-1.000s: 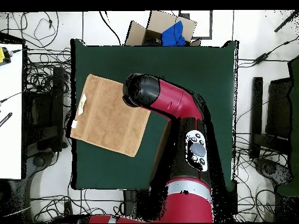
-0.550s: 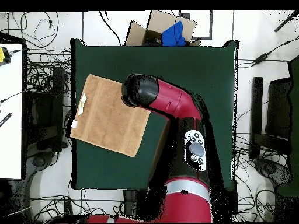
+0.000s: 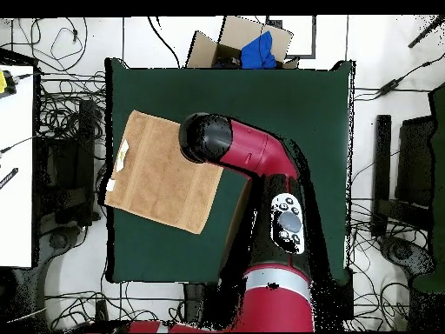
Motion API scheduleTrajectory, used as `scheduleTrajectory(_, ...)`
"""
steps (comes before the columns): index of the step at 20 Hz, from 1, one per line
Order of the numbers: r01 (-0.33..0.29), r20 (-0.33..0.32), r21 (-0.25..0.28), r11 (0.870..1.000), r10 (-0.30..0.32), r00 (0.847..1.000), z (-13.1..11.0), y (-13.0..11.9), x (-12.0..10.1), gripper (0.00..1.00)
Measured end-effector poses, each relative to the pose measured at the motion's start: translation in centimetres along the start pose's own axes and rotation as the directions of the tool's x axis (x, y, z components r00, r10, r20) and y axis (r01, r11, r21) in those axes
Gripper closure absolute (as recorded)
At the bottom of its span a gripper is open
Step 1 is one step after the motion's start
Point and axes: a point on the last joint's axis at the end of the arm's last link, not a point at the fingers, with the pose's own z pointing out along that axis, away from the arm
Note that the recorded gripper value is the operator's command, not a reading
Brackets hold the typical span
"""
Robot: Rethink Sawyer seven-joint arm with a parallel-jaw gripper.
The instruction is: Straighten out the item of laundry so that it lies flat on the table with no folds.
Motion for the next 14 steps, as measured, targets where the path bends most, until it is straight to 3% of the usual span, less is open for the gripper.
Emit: scheduleTrajectory(14,0.04,0.002,0.025,0.999,-0.04,0.999,0.34,-0.4,0.49,0.0)
